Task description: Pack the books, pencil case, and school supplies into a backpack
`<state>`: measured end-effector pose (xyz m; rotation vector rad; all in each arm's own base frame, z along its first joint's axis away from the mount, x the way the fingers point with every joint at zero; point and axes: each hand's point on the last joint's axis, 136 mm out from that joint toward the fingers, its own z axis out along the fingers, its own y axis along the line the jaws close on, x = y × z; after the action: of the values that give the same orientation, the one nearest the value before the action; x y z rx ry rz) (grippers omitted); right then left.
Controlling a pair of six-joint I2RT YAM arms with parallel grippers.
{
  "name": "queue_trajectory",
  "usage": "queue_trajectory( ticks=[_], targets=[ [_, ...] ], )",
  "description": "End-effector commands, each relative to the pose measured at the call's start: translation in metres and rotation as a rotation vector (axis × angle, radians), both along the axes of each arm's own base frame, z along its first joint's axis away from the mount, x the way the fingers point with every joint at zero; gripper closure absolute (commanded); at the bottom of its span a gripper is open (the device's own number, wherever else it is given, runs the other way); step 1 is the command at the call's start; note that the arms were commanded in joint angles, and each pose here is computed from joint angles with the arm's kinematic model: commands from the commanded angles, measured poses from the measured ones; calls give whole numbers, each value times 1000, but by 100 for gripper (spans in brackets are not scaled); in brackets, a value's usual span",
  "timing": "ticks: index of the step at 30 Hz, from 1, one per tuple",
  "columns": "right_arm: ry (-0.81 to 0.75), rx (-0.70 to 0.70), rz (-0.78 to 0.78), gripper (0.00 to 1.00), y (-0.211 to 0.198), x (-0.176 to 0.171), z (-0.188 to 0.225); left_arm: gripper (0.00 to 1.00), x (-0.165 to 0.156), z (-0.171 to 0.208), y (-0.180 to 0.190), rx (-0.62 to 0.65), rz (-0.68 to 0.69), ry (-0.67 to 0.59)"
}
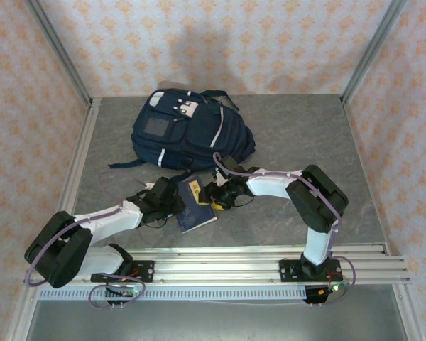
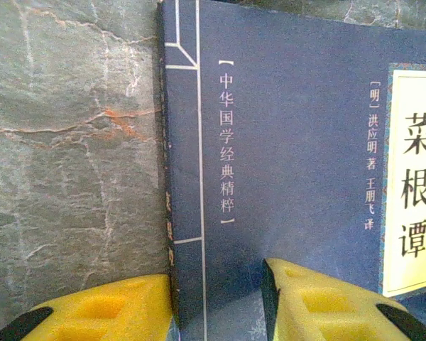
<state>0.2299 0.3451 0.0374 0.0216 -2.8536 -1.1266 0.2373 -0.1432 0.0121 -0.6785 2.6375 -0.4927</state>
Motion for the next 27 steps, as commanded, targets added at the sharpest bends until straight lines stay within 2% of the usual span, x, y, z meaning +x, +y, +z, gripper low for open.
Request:
queue_trajectory(
  ticks=[1, 6, 13, 15, 20, 24, 27],
  targets=[
    [51, 157, -15, 43, 28, 0, -1, 60, 12, 0, -41, -172, -84, -35],
    [60, 302, -27, 45, 43, 3, 25, 60, 10, -2, -43, -188, -85, -30],
    [68, 388, -23, 45, 55, 2, 44, 60, 12, 4, -43, -187, -94, -48],
    [59, 343, -19, 45, 52, 1, 38, 60, 12, 5, -42, -179, -96, -48],
    [-25, 119, -19, 46, 25, 4, 13, 60, 8, 8, -34, -145, -92, -50],
    [-75, 41, -7, 46, 11, 5, 12, 60, 5, 13, -24, -104, -90, -67],
    [-91, 35, -1, 46, 8, 4, 17, 60, 5, 15, -22, -94, -91, -72]
  ],
)
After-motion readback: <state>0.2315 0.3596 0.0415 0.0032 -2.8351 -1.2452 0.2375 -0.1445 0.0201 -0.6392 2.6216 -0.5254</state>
